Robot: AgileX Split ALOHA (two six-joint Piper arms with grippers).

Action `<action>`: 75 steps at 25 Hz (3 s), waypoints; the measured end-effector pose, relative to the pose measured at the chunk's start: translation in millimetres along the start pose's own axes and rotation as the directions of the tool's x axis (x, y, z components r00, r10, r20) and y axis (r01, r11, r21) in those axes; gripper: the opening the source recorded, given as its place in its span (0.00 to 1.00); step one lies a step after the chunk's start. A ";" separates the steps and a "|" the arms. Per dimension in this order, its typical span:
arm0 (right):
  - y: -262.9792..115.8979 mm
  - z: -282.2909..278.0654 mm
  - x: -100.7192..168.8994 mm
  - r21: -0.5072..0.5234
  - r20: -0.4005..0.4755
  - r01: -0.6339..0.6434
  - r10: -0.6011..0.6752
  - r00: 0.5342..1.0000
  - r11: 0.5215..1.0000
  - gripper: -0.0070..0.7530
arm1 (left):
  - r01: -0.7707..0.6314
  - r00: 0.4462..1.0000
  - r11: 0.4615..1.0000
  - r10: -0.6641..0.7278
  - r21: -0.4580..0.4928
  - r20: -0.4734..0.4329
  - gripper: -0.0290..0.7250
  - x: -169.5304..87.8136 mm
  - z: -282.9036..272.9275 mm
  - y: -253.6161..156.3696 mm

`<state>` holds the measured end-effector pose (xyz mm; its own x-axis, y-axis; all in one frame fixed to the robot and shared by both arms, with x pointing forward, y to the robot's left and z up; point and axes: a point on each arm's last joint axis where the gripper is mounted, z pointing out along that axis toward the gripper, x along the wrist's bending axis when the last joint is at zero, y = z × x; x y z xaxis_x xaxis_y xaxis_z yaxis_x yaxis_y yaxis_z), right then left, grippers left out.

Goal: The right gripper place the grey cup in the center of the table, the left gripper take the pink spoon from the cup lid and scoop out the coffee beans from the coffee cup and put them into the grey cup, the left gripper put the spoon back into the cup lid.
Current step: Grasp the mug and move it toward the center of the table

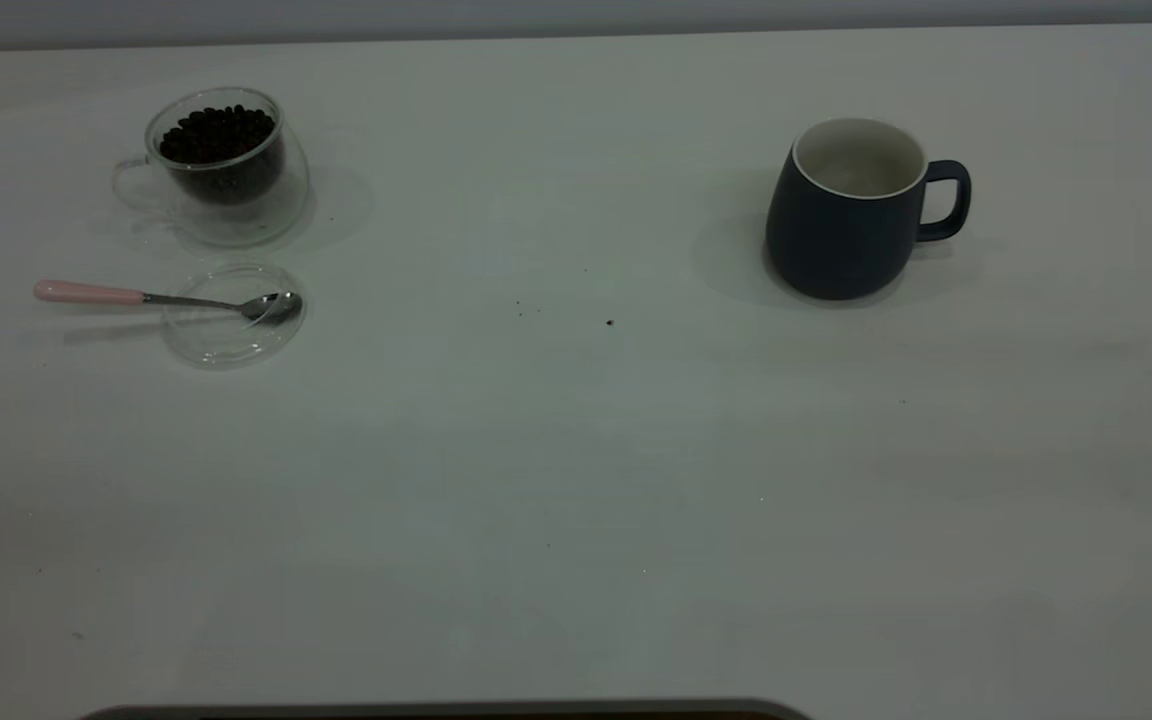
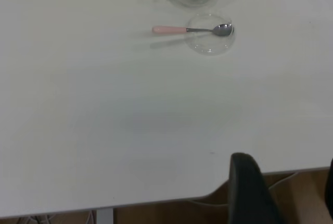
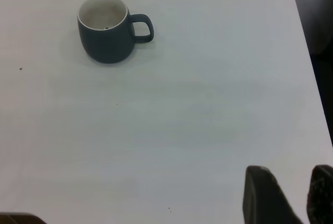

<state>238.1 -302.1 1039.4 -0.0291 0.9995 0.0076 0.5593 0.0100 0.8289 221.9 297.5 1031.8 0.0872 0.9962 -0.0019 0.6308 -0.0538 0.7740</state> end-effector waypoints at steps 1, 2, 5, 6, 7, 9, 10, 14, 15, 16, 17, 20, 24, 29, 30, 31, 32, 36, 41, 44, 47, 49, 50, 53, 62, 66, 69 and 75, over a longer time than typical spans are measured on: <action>0.0 0.0 0.0 0.000 0.000 0.000 0.000 1.000 1.000 0.32 | 0.000 1.000 1.000 0.000 0.000 0.000 0.59 0.0 0.0 0.0; 0.0 0.0 0.0 0.000 0.000 0.000 0.000 1.000 1.000 0.32 | 0.000 1.000 1.000 0.000 0.000 0.000 0.59 0.0 0.0 0.0; 0.0 0.0 0.0 0.000 0.000 0.000 0.000 1.000 1.000 0.32 | 0.000 1.000 1.000 0.000 0.000 0.000 0.59 0.0 0.0 0.0; 0.0 0.0 0.0 0.000 0.000 0.000 0.000 1.000 1.000 0.32 | 0.000 1.000 1.000 0.000 0.000 0.000 0.59 0.0 0.0 0.0; 0.0 0.0 0.0 0.000 0.000 0.000 0.000 1.000 1.000 0.32 | 0.000 1.000 1.000 0.000 0.000 0.000 0.59 0.0 0.0 0.0; 0.0 0.0 0.0 0.000 0.000 0.000 0.000 1.000 1.000 0.32 | 0.000 1.000 1.000 0.000 0.000 0.000 0.59 0.0 0.0 0.0; 0.0 0.0 0.0 0.000 0.000 0.000 0.000 1.000 1.000 0.32 | 0.000 1.000 1.000 0.000 0.000 0.000 0.59 0.0 0.0 0.0; 0.0 0.0 0.0 0.000 0.000 0.000 0.000 1.000 1.000 0.32 | 0.001 1.000 1.000 -0.001 0.000 0.000 0.59 0.0 0.0 0.0; 0.0 0.0 0.0 0.000 0.000 0.000 0.000 1.000 1.000 0.32 | 0.001 1.000 1.000 -0.001 0.000 0.000 0.59 0.0 0.0 0.0; 0.0 0.0 0.0 0.000 0.000 0.000 0.000 1.000 1.000 0.32 | 0.001 1.000 1.000 -0.001 0.000 0.000 0.59 0.0 0.0 0.0; 0.0 0.0 0.0 0.000 0.000 0.000 0.000 1.000 1.000 0.32 | 0.001 1.000 1.000 -0.001 0.000 0.000 0.59 0.0 0.0 0.0; 0.0 0.0 0.0 0.000 0.000 0.000 0.000 1.000 1.000 0.32 | 0.003 1.000 1.000 -0.003 0.000 0.000 0.59 0.0 0.0 0.0; 0.0 0.0 0.0 0.000 0.000 0.000 0.000 1.000 1.000 0.32 | 0.003 1.000 1.000 -0.003 0.000 0.000 0.59 0.0 0.0 0.0; 0.0 0.0 0.0 0.000 0.000 0.000 0.000 1.000 1.000 0.32 | 0.003 1.000 1.000 -0.003 0.000 0.000 0.59 0.0 0.0 0.0; 0.0 0.0 0.0 0.000 0.000 0.000 0.000 1.000 1.000 0.32 | 0.003 1.000 1.000 -0.003 0.000 0.000 0.59 0.0 0.0 0.0; 0.0 0.0 0.0 0.000 0.000 0.000 0.000 1.000 1.000 0.32 | 0.003 1.000 1.000 -0.003 0.000 0.000 0.59 0.0 0.0 0.0; 0.0 0.0 0.0 0.000 0.000 0.000 0.000 1.000 1.000 0.32 | 0.003 1.000 1.000 -0.003 0.000 0.000 0.59 0.0 0.0 0.0; 0.0 0.0 0.0 0.000 0.000 0.000 0.000 1.000 1.000 0.32 | 0.003 1.000 1.000 -0.003 0.000 0.000 0.59 0.0 0.0 0.0; 0.0 0.0 1.1 0.001 -0.012 -0.006 0.006 1.000 1.000 0.32 | 0.003 1.000 1.000 -0.003 0.000 0.000 0.59 0.0 0.0 0.0; -0.1 -0.1 2.3 0.001 -0.025 -0.010 0.010 1.000 1.000 0.32 | 0.002 1.000 1.000 -0.002 0.000 0.000 0.59 0.0 0.0 0.0; -0.1 -0.1 2.5 0.002 -0.027 -0.011 0.011 1.000 1.000 0.32 | 0.002 1.000 1.000 -0.002 0.000 0.000 0.59 0.0 0.0 0.0; -0.1 -0.1 2.7 0.002 -0.030 -0.012 0.012 0.999 1.000 0.32 | 0.002 1.000 1.000 -0.002 0.000 0.000 0.59 0.0 0.0 0.0; 0.6 -0.2 3.5 0.000 -0.038 -0.016 0.016 0.999 1.000 0.33 | 0.002 1.000 1.000 -0.002 0.000 0.000 0.59 0.0 0.0 0.0; 11.3 6.2 5.6 0.023 -0.054 -0.004 0.005 0.999 1.000 0.38 | 0.000 1.000 1.000 0.000 0.000 0.000 0.59 0.0 0.0 0.0; 66.7 101.4 13.3 0.156 -0.097 0.162 -0.148 0.984 0.974 0.72 | 0.000 1.000 1.000 0.000 0.000 0.000 0.59 0.0 0.0 0.0; 78.5 157.2 18.6 0.211 -0.155 0.259 -0.230 0.961 0.943 0.74 | 0.000 1.000 1.000 0.000 0.000 0.000 0.59 0.0 0.0 0.0; 94.5 193.5 21.6 0.231 -0.186 0.315 -0.276 0.943 0.920 0.74 | 0.000 1.000 1.000 0.000 0.000 0.000 0.59 0.0 0.0 0.0; 138.1 261.1 25.9 0.182 -0.251 0.562 -0.515 0.820 0.807 0.74 | 0.000 1.000 1.000 0.000 0.000 0.000 0.59 0.0 0.0 0.0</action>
<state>530.9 -267.4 1008.1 -0.5194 0.8074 -0.2799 0.5855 0.5749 0.5715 221.9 297.5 1031.8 0.0875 0.9962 -0.0016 0.6308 -0.0542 0.7741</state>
